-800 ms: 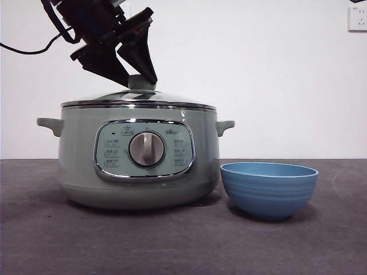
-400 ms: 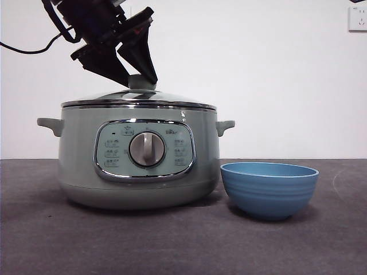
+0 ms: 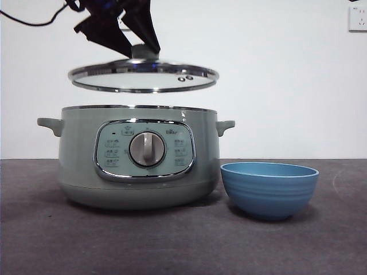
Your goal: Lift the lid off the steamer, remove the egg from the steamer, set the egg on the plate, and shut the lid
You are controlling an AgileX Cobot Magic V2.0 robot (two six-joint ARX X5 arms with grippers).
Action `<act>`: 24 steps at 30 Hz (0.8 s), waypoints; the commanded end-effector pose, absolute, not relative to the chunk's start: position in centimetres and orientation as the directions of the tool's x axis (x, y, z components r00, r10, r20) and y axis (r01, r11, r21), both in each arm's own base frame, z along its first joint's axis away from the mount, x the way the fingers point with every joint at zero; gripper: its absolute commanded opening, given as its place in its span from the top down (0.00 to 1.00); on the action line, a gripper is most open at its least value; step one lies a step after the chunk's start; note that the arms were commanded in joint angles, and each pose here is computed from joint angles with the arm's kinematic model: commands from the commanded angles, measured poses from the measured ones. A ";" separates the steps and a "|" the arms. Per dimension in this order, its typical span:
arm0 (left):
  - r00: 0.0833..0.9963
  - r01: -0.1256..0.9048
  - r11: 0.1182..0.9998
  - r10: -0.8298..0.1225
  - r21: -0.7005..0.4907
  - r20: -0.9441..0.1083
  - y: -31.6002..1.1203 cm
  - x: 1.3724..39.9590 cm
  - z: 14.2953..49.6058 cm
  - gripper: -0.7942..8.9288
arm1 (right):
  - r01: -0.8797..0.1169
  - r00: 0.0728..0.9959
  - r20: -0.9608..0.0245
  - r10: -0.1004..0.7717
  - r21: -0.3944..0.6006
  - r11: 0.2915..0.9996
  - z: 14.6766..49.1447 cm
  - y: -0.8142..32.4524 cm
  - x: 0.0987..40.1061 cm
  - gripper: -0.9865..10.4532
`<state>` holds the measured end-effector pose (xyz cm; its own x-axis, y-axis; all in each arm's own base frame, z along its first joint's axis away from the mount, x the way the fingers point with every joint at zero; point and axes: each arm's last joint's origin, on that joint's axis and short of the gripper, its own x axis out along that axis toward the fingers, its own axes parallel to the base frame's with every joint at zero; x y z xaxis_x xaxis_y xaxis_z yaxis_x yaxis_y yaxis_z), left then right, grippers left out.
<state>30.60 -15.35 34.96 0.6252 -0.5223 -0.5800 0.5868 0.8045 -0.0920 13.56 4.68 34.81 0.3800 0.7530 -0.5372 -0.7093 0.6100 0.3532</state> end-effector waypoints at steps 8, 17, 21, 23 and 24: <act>0.739 0.594 0.803 -0.569 -0.051 -0.360 -11.5 23.4 43.3 0.93 | -0.675 0.452 -0.445 0.773 0.395 0.623 35.8 5.3 15.4 0.45; 0.815 0.533 0.846 -0.510 0.008 -0.276 -7.3 14.8 46.8 0.93 | -0.633 0.486 -0.469 0.737 0.393 0.667 35.0 8.8 19.2 0.45; 0.849 0.481 0.876 -0.459 0.025 -0.260 -5.6 11.7 47.3 0.93 | -0.642 0.476 -0.515 0.713 0.351 0.682 34.6 11.7 20.9 0.45; 0.859 0.467 0.884 -0.445 0.030 -0.255 -4.9 10.3 47.4 0.93 | -0.651 0.463 -0.544 0.700 0.327 0.685 34.4 13.8 21.8 0.45; 0.865 0.458 0.889 -0.436 0.033 -0.248 -4.6 9.6 47.4 0.93 | -0.652 0.461 -0.561 0.688 0.312 0.691 34.3 14.8 22.3 0.45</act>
<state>10.39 -4.99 46.53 0.8427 -0.4354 -0.3168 0.4650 0.8851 0.0206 21.79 13.90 34.43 0.4625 0.6919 -0.5543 -0.6524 0.6890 0.3156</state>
